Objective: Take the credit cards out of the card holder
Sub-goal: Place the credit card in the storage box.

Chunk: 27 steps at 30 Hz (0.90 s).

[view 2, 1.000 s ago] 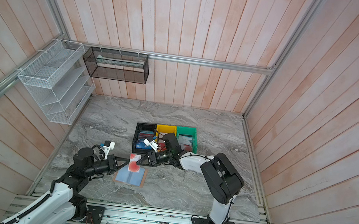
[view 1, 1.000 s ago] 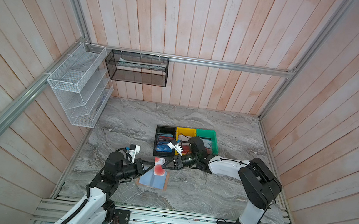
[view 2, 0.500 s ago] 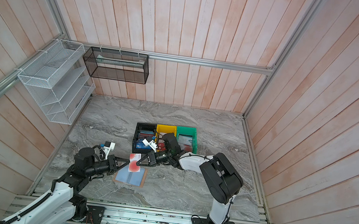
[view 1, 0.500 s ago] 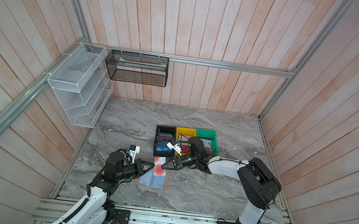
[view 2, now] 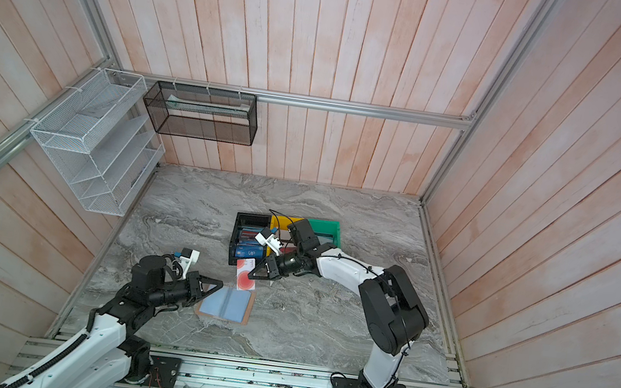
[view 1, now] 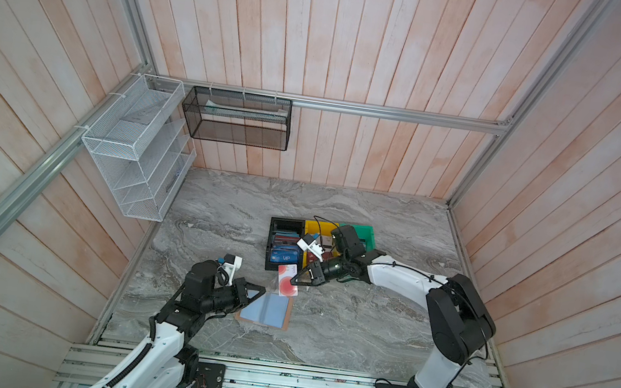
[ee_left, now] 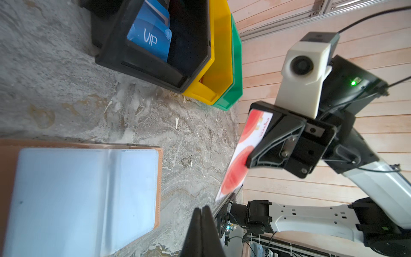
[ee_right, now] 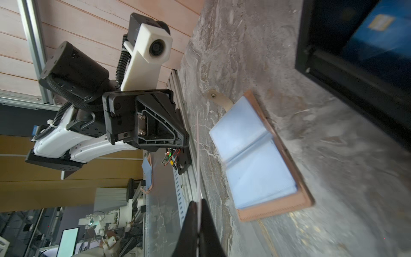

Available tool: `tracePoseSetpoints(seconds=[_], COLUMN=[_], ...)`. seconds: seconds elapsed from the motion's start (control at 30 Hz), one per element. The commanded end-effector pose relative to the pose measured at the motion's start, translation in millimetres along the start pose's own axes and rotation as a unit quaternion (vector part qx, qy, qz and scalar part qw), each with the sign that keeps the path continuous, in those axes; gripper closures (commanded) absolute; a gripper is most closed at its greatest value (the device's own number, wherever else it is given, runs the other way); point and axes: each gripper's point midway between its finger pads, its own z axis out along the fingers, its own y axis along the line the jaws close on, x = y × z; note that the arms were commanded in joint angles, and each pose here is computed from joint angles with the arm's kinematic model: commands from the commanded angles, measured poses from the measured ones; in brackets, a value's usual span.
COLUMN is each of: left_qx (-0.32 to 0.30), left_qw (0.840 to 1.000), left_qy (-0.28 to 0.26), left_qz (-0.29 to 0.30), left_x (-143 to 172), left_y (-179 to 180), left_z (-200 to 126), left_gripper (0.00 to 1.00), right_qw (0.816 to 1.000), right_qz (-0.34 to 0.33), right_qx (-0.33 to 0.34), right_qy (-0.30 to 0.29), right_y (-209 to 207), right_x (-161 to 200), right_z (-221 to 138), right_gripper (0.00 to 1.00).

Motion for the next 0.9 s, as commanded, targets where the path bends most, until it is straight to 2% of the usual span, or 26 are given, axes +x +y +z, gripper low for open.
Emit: tracePoseSetpoints(seconds=[0.0,0.1,0.23,0.3,0.5,0.63,0.7,0.87], left_qx=[-0.018,-0.03,-0.037,-0.037,-0.038,-0.032,-0.034,-0.034], left_qw=[1.0,0.999,0.999,0.999,0.999,0.999,0.999,0.999], left_qy=[-0.009,-0.005,-0.001,0.0,0.006,0.014,0.016,0.014], left_qz=[0.014,0.01,0.011,0.015,0.022,0.02,0.021,0.025], left_x=[-7,-6,-7,-8,-12,-11,-11,-11], left_y=[2,8,12,12,14,16,17,16], left_z=[-1,1,4,5,11,15,16,15], left_gripper=[1.0,1.0,1.0,1.0,1.0,1.0,1.0,1.0], right_qw=[0.992,0.98,0.969,0.955,0.881,0.854,0.848,0.819], right_qz=[-0.018,-0.034,-0.067,-0.097,-0.193,-0.199,-0.208,-0.22], right_qx=[0.118,0.195,0.238,0.28,0.429,0.472,0.473,0.505], right_qy=[0.032,0.016,0.002,0.01,0.049,0.093,0.121,0.161], right_y=[-23,-38,-36,-35,-47,-67,-76,-98], right_x=[15,4,-10,-17,-33,-30,-25,-29], right_z=[-41,-74,-104,-119,-172,-196,-196,-205], right_gripper=[1.0,1.0,1.0,1.0,1.0,1.0,1.0,1.0])
